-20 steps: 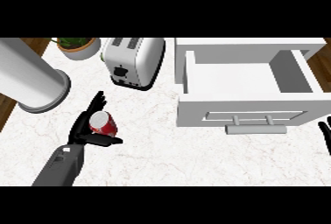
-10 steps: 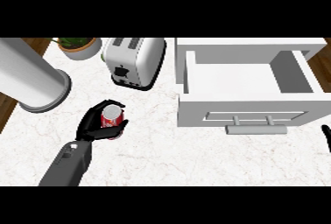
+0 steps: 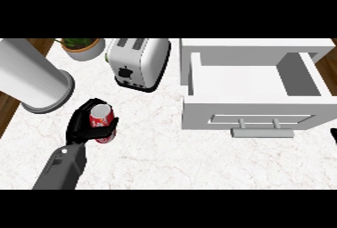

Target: Pick up the can, place it into the drawer and close the drawer

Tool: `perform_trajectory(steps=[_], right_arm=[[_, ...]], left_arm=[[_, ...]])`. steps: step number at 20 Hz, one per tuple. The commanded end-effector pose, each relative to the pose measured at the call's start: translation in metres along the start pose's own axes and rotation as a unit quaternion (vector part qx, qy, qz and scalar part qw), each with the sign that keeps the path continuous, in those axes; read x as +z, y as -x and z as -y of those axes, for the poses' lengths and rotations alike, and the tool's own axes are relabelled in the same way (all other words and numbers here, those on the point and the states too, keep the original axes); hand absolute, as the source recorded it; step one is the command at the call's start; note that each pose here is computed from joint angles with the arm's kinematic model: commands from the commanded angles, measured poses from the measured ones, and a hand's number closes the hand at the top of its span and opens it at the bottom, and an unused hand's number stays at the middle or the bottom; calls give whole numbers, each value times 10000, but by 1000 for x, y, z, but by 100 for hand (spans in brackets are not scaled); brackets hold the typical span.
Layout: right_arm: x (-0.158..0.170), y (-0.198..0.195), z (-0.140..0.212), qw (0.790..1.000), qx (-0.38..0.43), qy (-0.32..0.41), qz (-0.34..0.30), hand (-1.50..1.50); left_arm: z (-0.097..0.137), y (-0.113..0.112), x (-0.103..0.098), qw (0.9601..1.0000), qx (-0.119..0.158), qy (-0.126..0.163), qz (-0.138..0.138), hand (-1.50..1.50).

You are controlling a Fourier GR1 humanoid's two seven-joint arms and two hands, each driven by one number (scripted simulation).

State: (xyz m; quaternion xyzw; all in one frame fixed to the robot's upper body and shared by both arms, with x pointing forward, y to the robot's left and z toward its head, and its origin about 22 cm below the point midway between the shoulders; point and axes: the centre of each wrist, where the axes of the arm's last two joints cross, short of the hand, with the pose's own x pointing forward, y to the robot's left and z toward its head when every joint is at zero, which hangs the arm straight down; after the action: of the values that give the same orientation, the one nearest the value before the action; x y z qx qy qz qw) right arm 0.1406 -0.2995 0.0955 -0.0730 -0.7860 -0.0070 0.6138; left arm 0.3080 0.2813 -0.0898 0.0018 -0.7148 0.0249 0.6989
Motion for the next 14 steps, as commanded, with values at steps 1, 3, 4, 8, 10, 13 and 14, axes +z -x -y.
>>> perform_trajectory(steps=[1, 3, 4, 8, 10, 13, 14], right_arm=[[-20, 7, -5, 10000, -7, 3, 29, -150], [4, -5, -5, 10000, -12, 71, 21, -150], [-9, 21, 8, 9999, -59, 103, 41, -150], [3, -5, -3, 9998, -15, 111, 136, -150], [-4, -1, 0, 9999, 56, 98, 53, -150], [15, 3, 4, 9999, -75, 141, 56, -150], [-3, -7, 19, 9998, 63, 141, 81, -150]], left_arm=[[-10, 1, 10, 9979, 101, -631, 66, 150], [7, -16, 14, 9977, 155, -612, 242, 150], [11, -22, 10, 9990, 118, -371, 238, 150], [23, -46, 3, 9988, 79, -161, 459, 150], [41, -82, -4, 9988, 20, -65, 483, 150], [63, -94, 1, 9988, 26, 93, 480, 150], [60, -106, -12, 9973, -193, 231, 664, 150]])
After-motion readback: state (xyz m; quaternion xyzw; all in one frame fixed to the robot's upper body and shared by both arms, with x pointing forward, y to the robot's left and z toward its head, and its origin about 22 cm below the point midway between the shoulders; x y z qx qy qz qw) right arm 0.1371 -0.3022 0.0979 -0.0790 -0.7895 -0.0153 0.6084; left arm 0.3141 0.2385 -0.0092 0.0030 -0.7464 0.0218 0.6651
